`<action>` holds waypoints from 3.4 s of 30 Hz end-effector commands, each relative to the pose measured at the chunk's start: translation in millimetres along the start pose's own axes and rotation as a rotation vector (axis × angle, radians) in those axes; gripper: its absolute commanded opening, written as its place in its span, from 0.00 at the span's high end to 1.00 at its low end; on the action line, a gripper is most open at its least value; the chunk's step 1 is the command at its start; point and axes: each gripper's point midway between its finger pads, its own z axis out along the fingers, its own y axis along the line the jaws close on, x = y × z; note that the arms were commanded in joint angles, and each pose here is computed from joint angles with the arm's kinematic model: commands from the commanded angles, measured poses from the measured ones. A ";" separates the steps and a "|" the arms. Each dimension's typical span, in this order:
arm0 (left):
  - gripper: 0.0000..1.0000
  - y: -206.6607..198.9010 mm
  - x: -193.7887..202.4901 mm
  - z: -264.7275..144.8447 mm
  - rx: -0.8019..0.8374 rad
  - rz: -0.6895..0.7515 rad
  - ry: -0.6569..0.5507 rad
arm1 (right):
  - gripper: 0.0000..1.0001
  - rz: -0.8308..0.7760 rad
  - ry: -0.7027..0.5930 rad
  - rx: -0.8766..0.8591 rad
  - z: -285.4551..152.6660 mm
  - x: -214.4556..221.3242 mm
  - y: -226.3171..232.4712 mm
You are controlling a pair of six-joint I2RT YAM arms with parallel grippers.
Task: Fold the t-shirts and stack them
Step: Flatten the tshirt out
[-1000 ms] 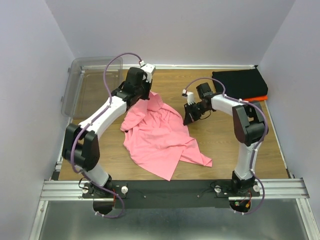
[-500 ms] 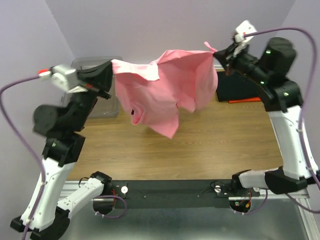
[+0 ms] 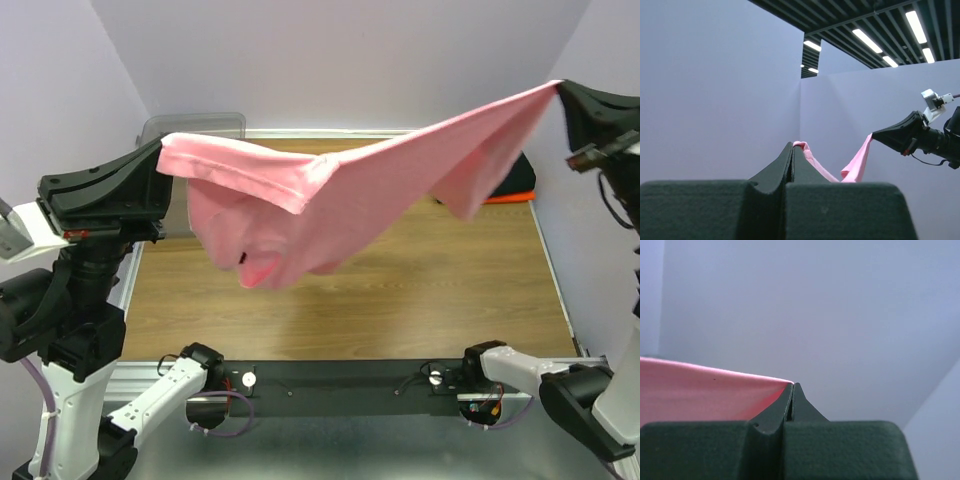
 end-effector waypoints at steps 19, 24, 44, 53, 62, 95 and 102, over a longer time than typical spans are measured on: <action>1.00 173.0 304.0 -27.1 -0.560 -0.103 0.531 | 1.00 0.062 0.583 -0.151 20.1 317.8 83.3; 1.00 278.1 457.6 -102.5 -0.844 -0.084 0.821 | 0.99 0.173 0.794 -0.298 46.9 464.4 139.7; 1.00 384.6 601.3 -145.1 -0.998 -0.112 1.020 | 0.92 0.213 0.970 -0.169 112.3 593.8 147.4; 0.45 376.4 583.8 -114.8 -0.896 -0.134 0.989 | 0.45 0.223 0.925 -0.067 129.2 568.5 124.5; 0.35 257.8 439.0 -74.9 -0.662 -0.114 0.826 | 0.25 0.269 1.129 -0.432 -58.7 519.5 167.0; 0.28 128.7 433.0 -388.6 -1.318 -0.560 1.217 | 0.99 0.342 1.549 -1.193 -288.7 527.8 211.0; 0.28 133.1 419.3 -368.9 -1.279 -0.524 1.191 | 0.99 -0.093 1.719 -1.304 -332.4 504.6 147.5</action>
